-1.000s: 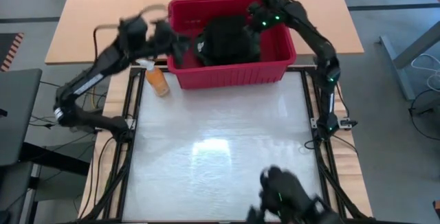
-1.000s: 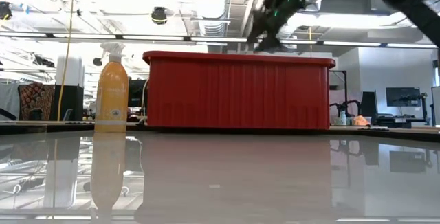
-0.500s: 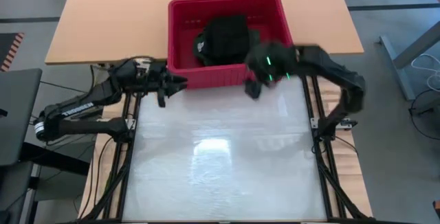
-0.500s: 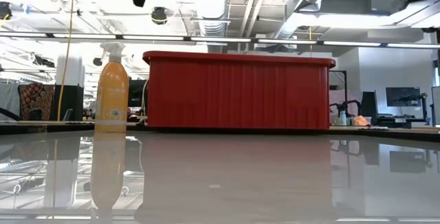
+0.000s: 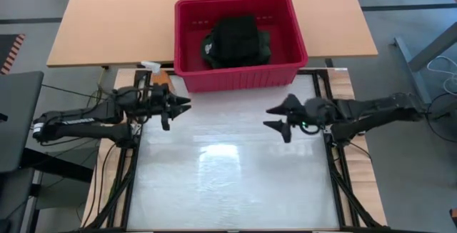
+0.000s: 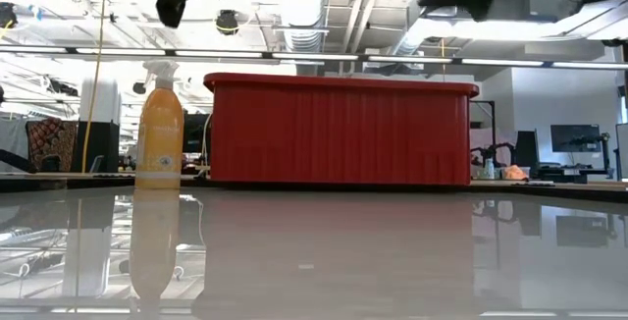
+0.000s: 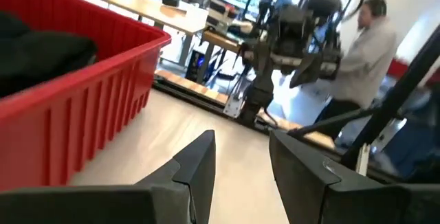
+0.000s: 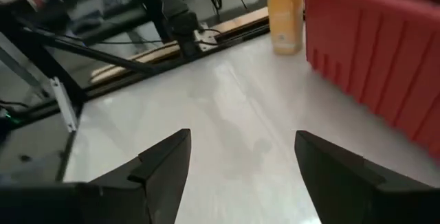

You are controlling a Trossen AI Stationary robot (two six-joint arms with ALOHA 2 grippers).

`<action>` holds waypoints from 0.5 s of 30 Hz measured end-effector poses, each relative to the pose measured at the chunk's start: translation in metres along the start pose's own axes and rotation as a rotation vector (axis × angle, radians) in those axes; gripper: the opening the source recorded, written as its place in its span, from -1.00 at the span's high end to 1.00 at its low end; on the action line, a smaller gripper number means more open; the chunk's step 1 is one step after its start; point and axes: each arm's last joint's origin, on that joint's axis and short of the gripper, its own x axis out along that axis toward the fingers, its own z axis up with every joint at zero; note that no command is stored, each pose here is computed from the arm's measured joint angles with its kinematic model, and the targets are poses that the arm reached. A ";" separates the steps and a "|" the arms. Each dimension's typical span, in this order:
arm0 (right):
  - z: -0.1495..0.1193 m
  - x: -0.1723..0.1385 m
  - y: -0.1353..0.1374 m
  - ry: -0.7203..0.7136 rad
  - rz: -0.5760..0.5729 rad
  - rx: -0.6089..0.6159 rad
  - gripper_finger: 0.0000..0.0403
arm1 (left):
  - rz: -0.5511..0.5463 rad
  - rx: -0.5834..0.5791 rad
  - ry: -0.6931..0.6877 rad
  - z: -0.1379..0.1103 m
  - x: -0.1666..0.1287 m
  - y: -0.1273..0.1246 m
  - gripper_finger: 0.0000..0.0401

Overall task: Fold Laundry from Bin
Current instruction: Return to Home Position

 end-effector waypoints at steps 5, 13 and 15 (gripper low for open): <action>-0.042 -0.015 -0.021 -0.038 0.023 0.088 -0.18 | -0.012 -0.081 -0.030 -0.024 -0.006 0.008 0.37; -0.089 -0.026 -0.044 -0.041 0.019 0.062 0.71 | 0.038 -0.060 -0.017 -0.054 -0.021 0.019 0.37; -0.100 -0.025 -0.051 -0.071 0.020 0.071 0.90 | 0.044 -0.064 -0.020 -0.060 -0.025 0.022 0.37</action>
